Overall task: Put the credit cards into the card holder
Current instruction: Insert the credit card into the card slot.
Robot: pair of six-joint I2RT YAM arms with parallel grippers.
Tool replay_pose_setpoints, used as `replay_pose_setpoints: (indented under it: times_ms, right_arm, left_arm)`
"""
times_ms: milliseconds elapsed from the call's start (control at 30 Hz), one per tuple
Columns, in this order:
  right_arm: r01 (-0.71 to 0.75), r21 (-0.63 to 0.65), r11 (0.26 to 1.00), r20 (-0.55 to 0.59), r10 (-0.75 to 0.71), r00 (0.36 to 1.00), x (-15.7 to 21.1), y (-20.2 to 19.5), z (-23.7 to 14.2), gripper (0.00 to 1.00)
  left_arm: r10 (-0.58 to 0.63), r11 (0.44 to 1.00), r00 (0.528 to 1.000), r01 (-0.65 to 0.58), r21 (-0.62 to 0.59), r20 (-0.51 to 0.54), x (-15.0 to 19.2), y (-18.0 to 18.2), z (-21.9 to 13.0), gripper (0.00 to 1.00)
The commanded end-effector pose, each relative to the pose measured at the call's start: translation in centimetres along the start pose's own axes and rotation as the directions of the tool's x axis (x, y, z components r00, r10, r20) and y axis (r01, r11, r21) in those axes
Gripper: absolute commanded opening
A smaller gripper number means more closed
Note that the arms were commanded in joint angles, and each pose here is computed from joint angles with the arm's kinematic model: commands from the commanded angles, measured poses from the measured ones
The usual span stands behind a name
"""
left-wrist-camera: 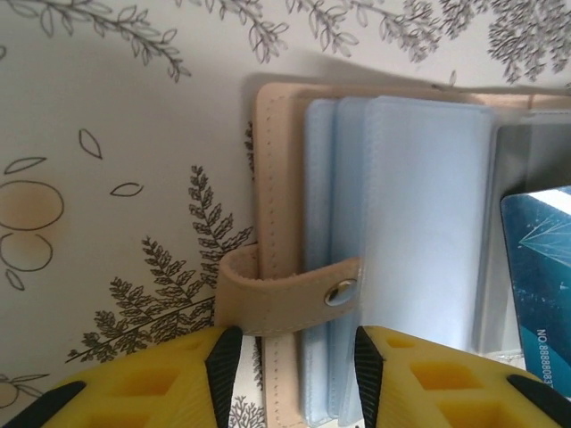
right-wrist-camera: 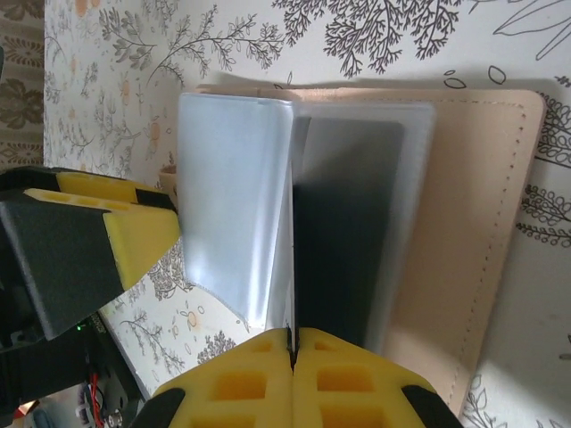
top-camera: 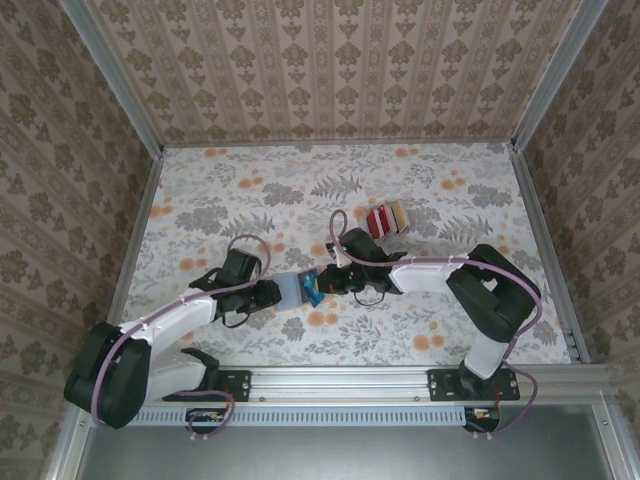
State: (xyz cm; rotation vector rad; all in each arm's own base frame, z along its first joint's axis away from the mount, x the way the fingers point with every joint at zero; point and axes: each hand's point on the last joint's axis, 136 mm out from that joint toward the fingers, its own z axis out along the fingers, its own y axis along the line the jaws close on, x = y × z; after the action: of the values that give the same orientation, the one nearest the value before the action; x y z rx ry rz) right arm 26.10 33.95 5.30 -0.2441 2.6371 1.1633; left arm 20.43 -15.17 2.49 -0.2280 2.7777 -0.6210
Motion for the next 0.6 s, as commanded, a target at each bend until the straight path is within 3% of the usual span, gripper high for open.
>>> replay_pose_setpoints:
  times_ms: [0,567]
  right_arm:
    - [0.009,-0.042,0.999,0.025,-0.008,1.0,-1.2,1.3,0.6,0.01]
    - [-0.037,-0.1,0.994,-0.019,0.035,0.999,-1.1,1.5,2.4,0.01]
  left_arm:
    - [0.004,0.999,1.0,-0.005,-0.044,-0.027,0.7,1.3,0.4,0.41]
    - [0.004,0.999,0.999,-0.006,-0.035,-0.05,0.8,1.1,1.4,0.36]
